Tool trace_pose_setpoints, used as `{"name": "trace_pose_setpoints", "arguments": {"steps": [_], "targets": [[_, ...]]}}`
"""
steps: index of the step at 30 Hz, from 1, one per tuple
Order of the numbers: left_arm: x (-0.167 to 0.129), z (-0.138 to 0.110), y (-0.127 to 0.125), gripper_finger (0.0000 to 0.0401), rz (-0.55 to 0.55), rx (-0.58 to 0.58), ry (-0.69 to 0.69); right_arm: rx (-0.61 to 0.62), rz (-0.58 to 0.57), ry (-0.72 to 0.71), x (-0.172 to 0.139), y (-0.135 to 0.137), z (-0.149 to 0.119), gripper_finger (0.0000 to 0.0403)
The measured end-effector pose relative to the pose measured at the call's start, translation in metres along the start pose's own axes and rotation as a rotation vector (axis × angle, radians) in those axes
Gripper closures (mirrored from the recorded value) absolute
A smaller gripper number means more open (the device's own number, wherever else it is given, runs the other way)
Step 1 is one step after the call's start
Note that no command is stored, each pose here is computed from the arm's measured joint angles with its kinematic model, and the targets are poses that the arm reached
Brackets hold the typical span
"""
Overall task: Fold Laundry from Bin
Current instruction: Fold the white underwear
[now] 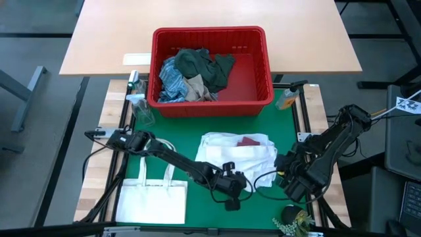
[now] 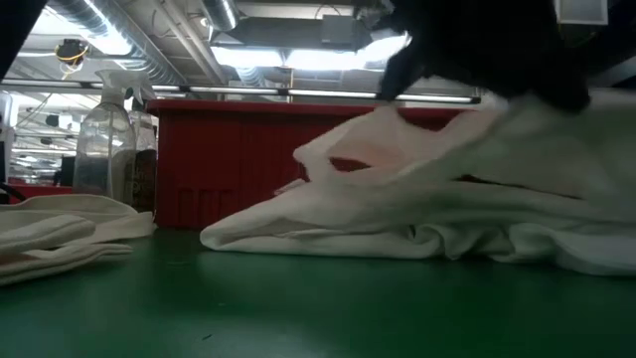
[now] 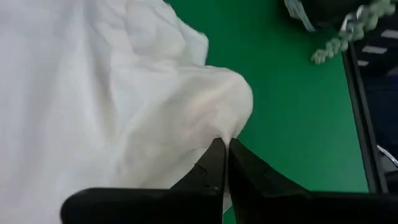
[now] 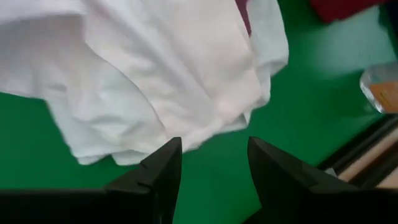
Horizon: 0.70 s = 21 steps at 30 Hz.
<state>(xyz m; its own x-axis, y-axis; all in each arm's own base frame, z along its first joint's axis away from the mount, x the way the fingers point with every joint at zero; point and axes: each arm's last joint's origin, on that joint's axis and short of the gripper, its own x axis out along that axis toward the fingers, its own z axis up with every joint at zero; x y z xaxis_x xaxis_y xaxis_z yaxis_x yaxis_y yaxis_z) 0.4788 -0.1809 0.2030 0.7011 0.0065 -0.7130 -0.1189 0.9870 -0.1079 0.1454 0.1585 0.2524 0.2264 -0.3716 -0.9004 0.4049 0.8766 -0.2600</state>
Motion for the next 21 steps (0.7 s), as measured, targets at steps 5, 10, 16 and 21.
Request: {"name": "trace_pose_setpoints", "arguments": {"steps": [5,10,16,21], "targets": [[-0.012,0.017,0.008,0.0395,0.040,-0.008,0.019,-0.035,0.044,-0.025,-0.008,0.003,0.005,0.0219],[-0.021,0.028,0.020,0.0395,0.122,-0.009,0.038,-0.082,0.098,-0.046,-0.008,0.009,0.007,0.0219],[-0.025,0.035,0.038,0.0395,0.226,-0.015,0.056,-0.116,0.134,-0.062,-0.009,0.013,0.008,0.0219],[-0.023,0.039,0.056,0.0395,0.305,-0.026,0.066,-0.115,0.138,-0.064,-0.009,0.013,0.008,0.0219]]}}
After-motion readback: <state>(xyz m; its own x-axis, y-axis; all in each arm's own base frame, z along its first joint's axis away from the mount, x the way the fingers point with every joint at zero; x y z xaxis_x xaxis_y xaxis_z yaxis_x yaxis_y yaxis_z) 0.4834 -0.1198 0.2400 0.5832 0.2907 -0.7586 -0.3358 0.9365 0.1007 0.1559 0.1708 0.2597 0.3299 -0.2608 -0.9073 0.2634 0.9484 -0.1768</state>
